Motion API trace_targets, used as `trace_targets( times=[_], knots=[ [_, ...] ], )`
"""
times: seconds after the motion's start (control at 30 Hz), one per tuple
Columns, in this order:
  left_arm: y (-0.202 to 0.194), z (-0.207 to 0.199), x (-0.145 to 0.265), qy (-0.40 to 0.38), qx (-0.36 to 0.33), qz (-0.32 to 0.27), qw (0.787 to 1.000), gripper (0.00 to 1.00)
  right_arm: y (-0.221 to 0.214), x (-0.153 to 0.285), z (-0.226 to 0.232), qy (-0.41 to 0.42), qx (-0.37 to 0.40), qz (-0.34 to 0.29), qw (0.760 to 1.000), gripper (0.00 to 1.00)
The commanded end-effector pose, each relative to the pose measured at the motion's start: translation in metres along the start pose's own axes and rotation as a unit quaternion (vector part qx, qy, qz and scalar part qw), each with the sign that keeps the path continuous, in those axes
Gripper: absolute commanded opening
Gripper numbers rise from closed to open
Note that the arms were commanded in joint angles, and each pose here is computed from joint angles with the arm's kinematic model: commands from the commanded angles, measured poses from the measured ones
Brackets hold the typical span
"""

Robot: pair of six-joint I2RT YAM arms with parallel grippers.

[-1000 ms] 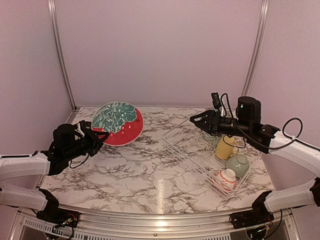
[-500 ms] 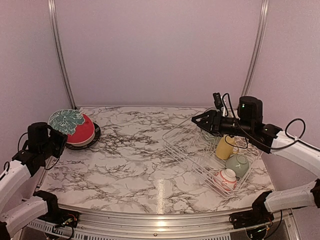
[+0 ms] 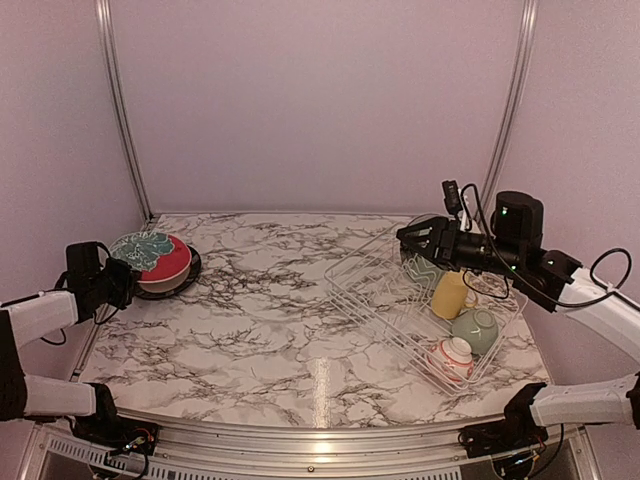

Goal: Unload the mixed dishes from the dish rack
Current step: Place the plate on the plate.

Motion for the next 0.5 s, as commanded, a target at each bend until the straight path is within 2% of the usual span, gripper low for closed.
trace_targets(
  times=[0.0,0.47],
  knots=[
    [0.007,-0.056,-0.008,-0.143,-0.034,0.026,0.989,0.00,0.013,0.010,0.005,-0.014,0.012,-0.019,1.000,0.63],
    [0.020,-0.046,-0.042,-0.116,-0.029,0.015,0.993,0.00,0.012,0.016,0.004,-0.023,0.011,-0.022,0.999,0.63]
  ],
)
Point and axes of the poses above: each gripper's point midway between its finger pads, its own x axis back along the fingers, its own z axis along the line the jaws close on, y = z × x, the point moved 10 cm from there along x, back along the fingers, and after that the axes turned 11 degrees about x, right-handed, at the moved point
